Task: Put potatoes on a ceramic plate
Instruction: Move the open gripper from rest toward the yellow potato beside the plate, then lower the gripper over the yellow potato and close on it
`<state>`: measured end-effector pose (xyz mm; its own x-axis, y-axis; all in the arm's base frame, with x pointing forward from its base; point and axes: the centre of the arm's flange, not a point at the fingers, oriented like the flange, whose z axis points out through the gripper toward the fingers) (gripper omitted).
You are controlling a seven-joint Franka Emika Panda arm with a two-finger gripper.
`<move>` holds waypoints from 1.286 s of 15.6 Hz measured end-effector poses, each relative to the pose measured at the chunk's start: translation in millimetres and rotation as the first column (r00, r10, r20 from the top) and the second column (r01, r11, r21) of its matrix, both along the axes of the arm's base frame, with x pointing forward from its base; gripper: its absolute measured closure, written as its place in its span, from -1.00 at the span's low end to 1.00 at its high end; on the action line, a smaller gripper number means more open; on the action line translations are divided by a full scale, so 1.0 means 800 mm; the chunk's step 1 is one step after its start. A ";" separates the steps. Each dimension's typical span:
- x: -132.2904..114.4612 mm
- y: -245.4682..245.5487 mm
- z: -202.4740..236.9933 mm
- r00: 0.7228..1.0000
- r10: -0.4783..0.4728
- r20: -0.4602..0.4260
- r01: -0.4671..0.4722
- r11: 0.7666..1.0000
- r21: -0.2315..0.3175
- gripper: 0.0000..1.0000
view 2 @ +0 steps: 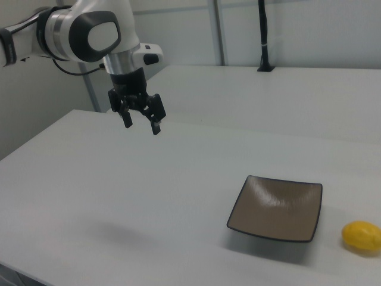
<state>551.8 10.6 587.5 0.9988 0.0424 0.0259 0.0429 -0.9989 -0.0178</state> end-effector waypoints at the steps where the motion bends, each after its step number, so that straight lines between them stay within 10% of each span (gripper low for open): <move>1: 0.000 -0.001 0.000 1.000 0.000 0.000 0.000 1.000 -0.003 -1.00; 13: 0.000 -0.019 0.000 1.000 -0.020 0.000 0.020 0.999 -0.026 -1.00; 20: 0.031 -0.126 -0.012 0.976 -0.159 0.150 0.166 0.986 -0.035 -1.00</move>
<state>576.8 -90.4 577.8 0.9780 -0.1157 0.1735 -0.1215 -0.9923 0.0233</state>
